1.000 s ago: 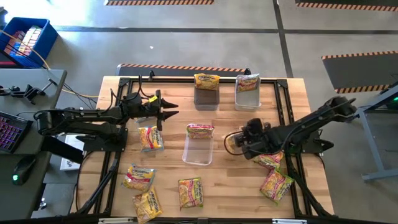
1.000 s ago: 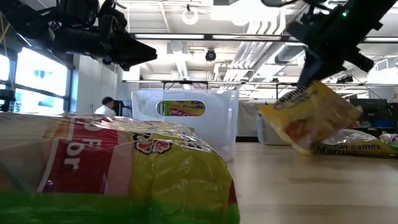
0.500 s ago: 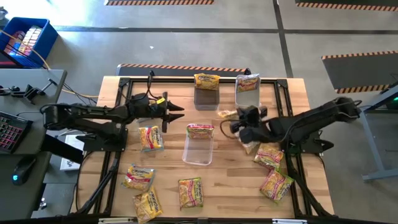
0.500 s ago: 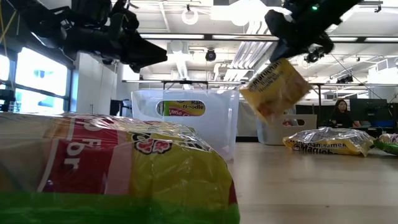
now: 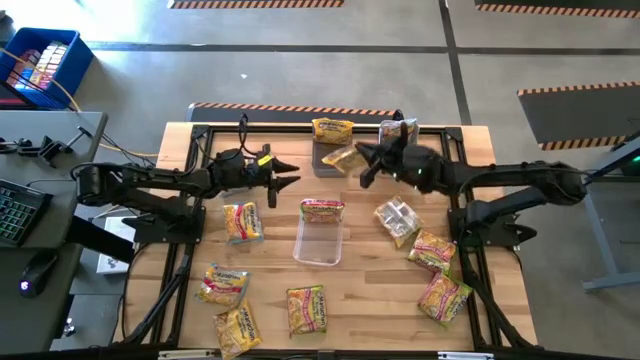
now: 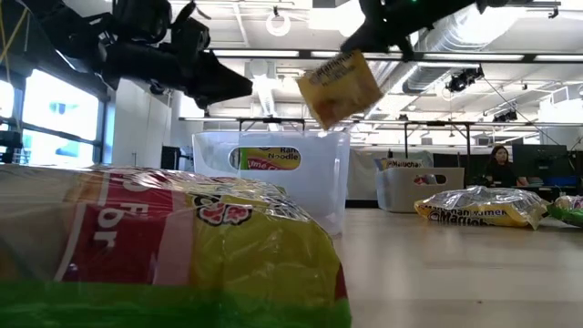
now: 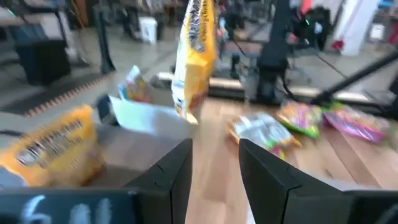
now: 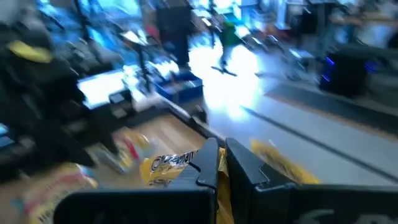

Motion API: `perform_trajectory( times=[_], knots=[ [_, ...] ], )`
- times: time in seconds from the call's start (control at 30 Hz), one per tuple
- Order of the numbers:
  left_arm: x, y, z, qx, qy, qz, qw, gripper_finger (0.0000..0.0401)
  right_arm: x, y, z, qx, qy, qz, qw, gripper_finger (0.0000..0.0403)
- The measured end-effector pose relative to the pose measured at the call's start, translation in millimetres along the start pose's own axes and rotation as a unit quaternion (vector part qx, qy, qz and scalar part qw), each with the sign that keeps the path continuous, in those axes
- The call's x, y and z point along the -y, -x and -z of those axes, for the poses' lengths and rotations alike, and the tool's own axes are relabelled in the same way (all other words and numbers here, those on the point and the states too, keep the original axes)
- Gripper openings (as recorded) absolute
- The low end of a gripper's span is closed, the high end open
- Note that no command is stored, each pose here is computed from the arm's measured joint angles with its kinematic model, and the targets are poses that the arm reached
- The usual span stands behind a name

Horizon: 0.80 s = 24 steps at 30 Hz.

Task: Sort Maruchan noodles
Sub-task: Put the yellow noodle pack into the black bin

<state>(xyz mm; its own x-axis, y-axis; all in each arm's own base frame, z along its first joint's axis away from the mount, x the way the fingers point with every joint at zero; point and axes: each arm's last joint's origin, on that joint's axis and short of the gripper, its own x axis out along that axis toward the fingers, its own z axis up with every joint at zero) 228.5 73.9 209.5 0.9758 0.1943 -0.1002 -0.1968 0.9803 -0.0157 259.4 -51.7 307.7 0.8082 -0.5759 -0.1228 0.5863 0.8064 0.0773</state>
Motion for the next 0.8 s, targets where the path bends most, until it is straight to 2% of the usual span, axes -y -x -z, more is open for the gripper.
perform_trajectory(
  times=[0.2, 0.37, 0.53, 0.8],
  knots=[
    [-0.1, -0.5, -15.6, 0.066, -0.024, -0.003, 0.998, 0.0163, 18.8, -10.4, -12.2, 0.043, 0.003, -0.052, 0.998, 0.0],
    [-7.2, -9.1, -41.2, 0.098, -0.019, -0.018, 0.995, 0.0207, 26.2, -15.3, -16.0, 0.061, 0.003, -0.078, 0.995, 0.0],
    [-19.3, -25.6, -57.0, 0.084, -0.026, -0.024, 0.996, 0.0233, 30.9, -16.4, -21.6, 0.086, 0.002, -0.091, 0.992, 0.0],
    [-26.5, -60.9, -67.5, 0.067, -0.043, 0.0, 0.997, 0.0232, 35.0, -17.1, -25.3, 0.103, 0.006, -0.099, 0.99, 0.0]
  ],
)
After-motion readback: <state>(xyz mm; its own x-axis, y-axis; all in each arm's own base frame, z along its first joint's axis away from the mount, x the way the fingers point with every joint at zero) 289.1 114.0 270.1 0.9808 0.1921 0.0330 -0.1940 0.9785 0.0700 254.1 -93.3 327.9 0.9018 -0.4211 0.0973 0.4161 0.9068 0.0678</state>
